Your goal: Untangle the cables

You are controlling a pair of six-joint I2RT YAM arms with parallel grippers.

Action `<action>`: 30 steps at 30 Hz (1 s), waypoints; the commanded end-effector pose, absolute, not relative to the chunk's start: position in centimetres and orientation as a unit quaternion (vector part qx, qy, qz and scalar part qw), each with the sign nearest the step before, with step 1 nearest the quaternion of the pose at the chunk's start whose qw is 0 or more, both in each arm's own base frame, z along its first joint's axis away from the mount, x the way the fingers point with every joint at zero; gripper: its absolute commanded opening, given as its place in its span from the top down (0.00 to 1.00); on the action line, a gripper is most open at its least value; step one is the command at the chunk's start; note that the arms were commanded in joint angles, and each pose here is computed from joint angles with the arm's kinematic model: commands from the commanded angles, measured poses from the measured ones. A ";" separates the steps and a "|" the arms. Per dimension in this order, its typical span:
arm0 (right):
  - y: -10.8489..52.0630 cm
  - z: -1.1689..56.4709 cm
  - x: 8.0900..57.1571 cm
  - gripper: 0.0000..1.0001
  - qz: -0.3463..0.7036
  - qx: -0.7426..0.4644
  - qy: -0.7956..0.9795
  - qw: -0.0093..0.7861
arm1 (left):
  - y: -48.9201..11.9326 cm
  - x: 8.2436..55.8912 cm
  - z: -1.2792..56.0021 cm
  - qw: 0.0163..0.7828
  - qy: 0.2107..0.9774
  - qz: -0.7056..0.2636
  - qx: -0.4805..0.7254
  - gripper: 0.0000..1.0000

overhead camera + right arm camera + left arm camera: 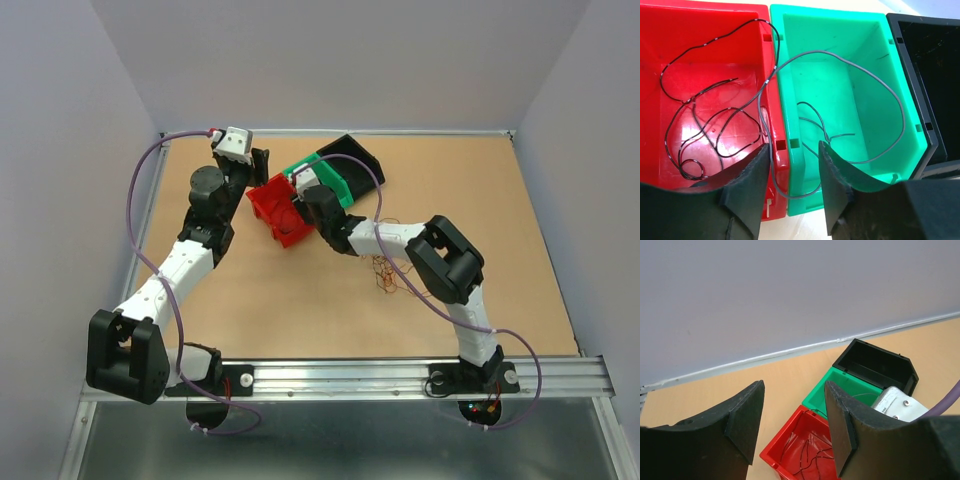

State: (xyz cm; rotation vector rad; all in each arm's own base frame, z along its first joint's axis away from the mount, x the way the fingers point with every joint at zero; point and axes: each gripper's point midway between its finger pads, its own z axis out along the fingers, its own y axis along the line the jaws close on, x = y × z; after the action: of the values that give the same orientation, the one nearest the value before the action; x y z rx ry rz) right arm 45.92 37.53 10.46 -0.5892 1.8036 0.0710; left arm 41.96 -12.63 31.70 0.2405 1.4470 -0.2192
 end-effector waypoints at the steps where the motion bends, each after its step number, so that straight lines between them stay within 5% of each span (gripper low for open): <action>1: 37.0 13.6 45.9 0.53 0.030 -0.225 0.757 0.613 | -12.5 41.8 33.9 0.763 0.629 -0.106 0.105 0.37; 14: 35.5 13.3 44.8 0.42 -0.008 -0.196 0.754 0.626 | -12.6 41.9 33.7 0.761 0.630 -0.107 0.110 0.37; 30: 35.6 13.4 44.1 0.85 -0.014 -0.186 0.750 0.635 | -12.7 42.0 33.6 0.760 0.631 -0.109 0.112 0.37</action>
State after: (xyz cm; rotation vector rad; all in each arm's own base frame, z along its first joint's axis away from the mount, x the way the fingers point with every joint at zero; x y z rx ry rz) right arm 44.27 35.86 10.46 -0.5001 1.7799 -0.0463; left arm 42.00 -12.70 31.58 0.2519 1.4481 -0.2280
